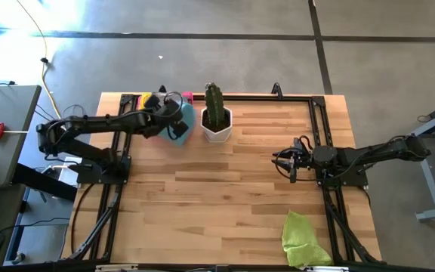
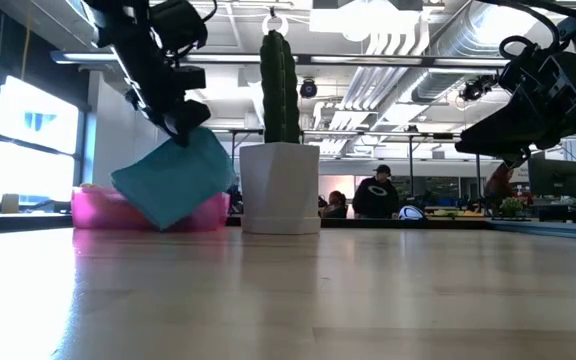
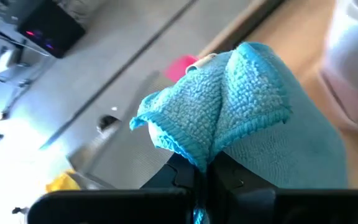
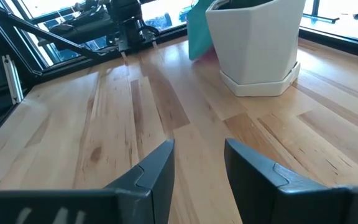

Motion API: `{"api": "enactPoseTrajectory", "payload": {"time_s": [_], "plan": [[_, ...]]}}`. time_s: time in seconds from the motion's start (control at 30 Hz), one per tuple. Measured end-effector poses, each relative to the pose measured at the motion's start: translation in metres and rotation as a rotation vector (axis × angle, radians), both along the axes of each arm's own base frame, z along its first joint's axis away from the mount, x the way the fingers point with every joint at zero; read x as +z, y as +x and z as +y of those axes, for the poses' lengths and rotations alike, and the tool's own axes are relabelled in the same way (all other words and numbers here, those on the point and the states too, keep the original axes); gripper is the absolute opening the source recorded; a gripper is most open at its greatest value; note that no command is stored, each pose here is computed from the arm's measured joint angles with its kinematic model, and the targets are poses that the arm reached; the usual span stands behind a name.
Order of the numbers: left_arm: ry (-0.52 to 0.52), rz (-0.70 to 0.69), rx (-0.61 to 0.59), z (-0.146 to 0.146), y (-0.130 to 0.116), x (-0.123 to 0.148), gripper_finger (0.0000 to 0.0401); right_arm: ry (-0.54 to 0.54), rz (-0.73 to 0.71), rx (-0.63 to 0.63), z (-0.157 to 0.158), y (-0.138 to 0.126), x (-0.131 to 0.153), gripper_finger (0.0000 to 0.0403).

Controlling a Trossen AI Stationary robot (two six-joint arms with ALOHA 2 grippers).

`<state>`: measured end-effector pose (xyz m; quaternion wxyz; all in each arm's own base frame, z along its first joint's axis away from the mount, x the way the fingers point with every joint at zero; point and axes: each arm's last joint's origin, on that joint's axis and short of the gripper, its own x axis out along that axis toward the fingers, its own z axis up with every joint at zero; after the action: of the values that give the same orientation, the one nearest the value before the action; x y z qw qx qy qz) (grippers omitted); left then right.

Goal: Fold microfiber towels
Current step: Put the folded blue microfiber towel on the pink bin

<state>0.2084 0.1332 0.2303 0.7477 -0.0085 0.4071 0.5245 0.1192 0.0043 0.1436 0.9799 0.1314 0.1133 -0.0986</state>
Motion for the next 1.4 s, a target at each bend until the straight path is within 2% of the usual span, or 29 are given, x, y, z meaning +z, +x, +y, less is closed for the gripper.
{"api": "enactPoseTrajectory", "payload": {"time_s": [0.27, 0.57, 0.87, 1.0, 1.23, 1.4], "plan": [[0.089, -0.053, 0.149, 0.033, -0.016, 0.007, 0.0001, 0.000, 0.000, 0.000, 0.000, 0.000, 0.000, 0.0133], [-0.007, -0.098, 0.415, 0.051, -0.041, -0.008, 0.0001, 0.000, 0.000, 0.000, 0.000, 0.000, 0.000, 0.0133], [-0.036, -0.109, 0.575, 0.060, -0.050, -0.022, 0.0001, 0.000, -0.001, 0.000, 0.000, 0.000, 0.000, 0.0133], [-0.031, -0.100, 0.626, 0.058, -0.053, -0.024, 0.0001, 0.000, -0.001, 0.000, 0.000, 0.000, 0.000, 0.0133], [0.038, -0.107, 0.647, 0.061, -0.053, -0.021, 0.0007, 0.000, 0.000, 0.000, 0.000, 0.000, 0.000, 0.0133], [0.012, -0.105, 0.630, 0.060, -0.052, -0.022, 0.0031, 0.000, 0.000, 0.000, 0.000, 0.000, 0.000, 0.0133]]}}
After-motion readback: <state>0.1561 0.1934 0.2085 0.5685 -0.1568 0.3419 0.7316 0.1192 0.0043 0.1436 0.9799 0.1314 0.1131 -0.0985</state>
